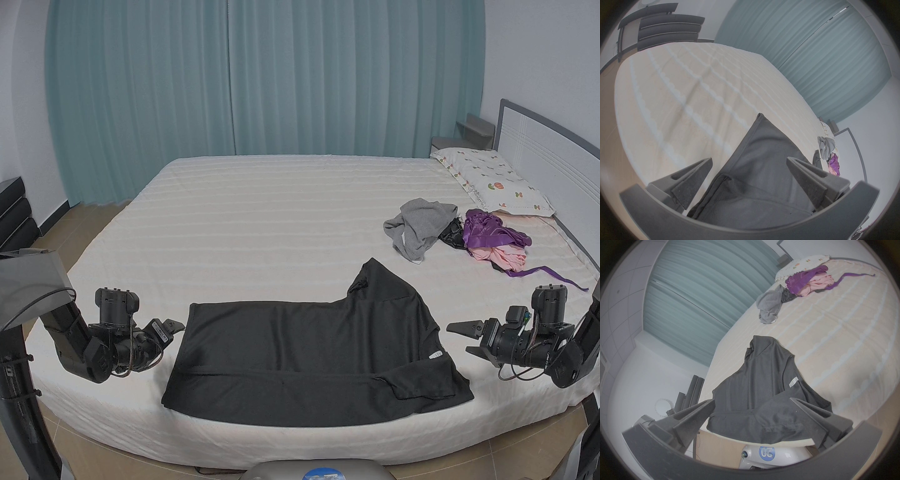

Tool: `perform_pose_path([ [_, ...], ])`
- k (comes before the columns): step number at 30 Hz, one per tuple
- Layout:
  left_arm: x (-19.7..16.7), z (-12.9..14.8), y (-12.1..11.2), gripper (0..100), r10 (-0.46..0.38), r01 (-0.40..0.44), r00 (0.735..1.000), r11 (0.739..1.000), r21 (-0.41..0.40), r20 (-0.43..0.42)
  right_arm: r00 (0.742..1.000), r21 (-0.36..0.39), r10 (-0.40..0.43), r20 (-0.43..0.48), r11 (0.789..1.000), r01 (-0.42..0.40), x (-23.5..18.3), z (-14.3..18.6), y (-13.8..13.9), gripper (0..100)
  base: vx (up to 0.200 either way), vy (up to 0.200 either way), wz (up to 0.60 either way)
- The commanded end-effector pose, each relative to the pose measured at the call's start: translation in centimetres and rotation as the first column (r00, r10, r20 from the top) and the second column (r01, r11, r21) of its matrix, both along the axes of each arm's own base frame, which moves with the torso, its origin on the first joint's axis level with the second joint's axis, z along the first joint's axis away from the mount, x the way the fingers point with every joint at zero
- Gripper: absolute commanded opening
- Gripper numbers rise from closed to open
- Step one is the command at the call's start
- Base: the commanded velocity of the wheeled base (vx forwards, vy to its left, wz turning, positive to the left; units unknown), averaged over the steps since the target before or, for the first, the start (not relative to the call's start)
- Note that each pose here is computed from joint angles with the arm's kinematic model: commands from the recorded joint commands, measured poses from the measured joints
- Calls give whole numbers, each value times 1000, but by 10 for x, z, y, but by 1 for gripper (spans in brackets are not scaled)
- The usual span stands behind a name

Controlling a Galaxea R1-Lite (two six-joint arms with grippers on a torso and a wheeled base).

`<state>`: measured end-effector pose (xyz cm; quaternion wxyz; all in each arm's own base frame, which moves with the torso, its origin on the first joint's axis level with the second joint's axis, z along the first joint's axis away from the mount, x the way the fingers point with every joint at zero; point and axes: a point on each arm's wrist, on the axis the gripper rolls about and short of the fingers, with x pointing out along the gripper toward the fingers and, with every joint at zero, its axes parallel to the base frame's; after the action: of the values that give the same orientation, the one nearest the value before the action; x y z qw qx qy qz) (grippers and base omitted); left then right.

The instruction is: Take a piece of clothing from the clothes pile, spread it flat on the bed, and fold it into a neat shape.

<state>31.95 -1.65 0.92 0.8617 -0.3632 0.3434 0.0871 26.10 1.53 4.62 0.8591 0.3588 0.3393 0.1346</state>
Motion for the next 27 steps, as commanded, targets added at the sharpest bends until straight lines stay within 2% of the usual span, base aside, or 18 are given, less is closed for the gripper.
perform_pose_path([
  [1, -4, -2, 0, 100, -2, 2, 1000, 1000, -4, -8, 999, 2, -1, -50, 1000, 2, -6, -13, 1, 100, 200, 0, 0],
  [8, -4, -8, 0, 100, -4, 4, 1000, 1000, -8, -24, 998, 0, 20, -56, 1000, -20, -8, -16, 6, 100, 0, 0, 0],
  [16, 4, -5, -1, 100, -3, 3, 1000, 1000, -11, 3, 997, -6, 14, -74, 1000, -14, -7, -21, 6, 100, 0, 0, 0],
  [25, 60, -16, -4, 100, -10, 11, 996, 1000, -8, 89, 994, -48, -11, -104, 999, 6, -4, -31, 12, 100, 0, 0, 0],
  [26, 81, -21, -5, 100, -17, 17, 995, 1000, 2, 102, 994, -60, -25, -111, 998, 19, -3, -33, 12, 100, 0, 0, 0],
  [27, 85, -22, -5, 100, -21, 20, 995, 1000, 7, 101, 993, -61, -25, -112, 998, 18, -3, -34, 13, 100, 0, 0, 0],
])
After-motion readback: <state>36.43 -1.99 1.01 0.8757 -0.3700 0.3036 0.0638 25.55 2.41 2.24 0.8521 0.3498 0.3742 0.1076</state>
